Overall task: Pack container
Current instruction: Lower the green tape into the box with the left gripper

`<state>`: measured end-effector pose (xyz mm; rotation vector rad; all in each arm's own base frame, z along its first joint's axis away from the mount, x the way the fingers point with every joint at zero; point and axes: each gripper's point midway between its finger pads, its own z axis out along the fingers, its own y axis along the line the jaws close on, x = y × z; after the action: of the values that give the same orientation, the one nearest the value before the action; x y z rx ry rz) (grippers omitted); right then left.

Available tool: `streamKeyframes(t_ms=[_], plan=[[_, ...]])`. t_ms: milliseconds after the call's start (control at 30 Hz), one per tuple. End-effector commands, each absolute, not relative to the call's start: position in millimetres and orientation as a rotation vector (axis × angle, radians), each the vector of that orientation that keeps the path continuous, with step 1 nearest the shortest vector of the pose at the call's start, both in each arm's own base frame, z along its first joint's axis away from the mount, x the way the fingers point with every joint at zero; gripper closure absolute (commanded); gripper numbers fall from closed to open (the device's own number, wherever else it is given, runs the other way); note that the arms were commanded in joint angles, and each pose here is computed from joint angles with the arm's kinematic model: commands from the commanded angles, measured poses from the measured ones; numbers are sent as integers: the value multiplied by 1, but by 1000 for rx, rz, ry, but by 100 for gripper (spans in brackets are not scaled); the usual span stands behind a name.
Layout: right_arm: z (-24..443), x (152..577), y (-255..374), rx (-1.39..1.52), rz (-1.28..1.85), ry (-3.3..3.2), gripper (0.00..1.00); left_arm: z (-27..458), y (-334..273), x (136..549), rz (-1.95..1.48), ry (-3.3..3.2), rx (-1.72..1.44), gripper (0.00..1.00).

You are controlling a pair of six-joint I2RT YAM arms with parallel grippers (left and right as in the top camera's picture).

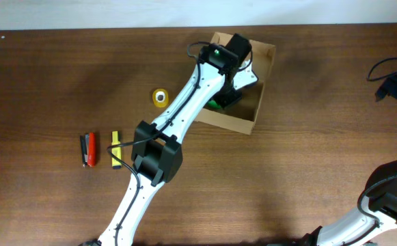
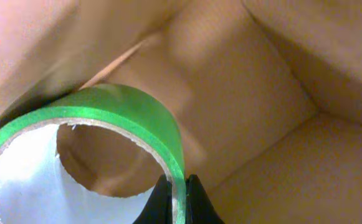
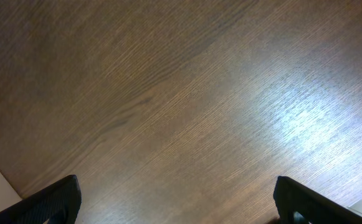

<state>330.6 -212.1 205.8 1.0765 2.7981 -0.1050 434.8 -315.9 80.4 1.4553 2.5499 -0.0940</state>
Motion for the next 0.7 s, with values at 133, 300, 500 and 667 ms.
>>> streamKeyframes(t_ms=[133,300,500,667], plan=[[205,332,-210,1064,-91,2802,1,168,-286,454,47,2459,1252,98],[205,333,-211,1061,-93,2796,1,178,-270,458,-4,2483,1194,98],[205,333,-211,1061,-93,2797,1,161,-274,458,-41,2508,1210,98],[205,333,-211,1061,-93,2796,1,148,-277,460,-40,2525,1222,98]])
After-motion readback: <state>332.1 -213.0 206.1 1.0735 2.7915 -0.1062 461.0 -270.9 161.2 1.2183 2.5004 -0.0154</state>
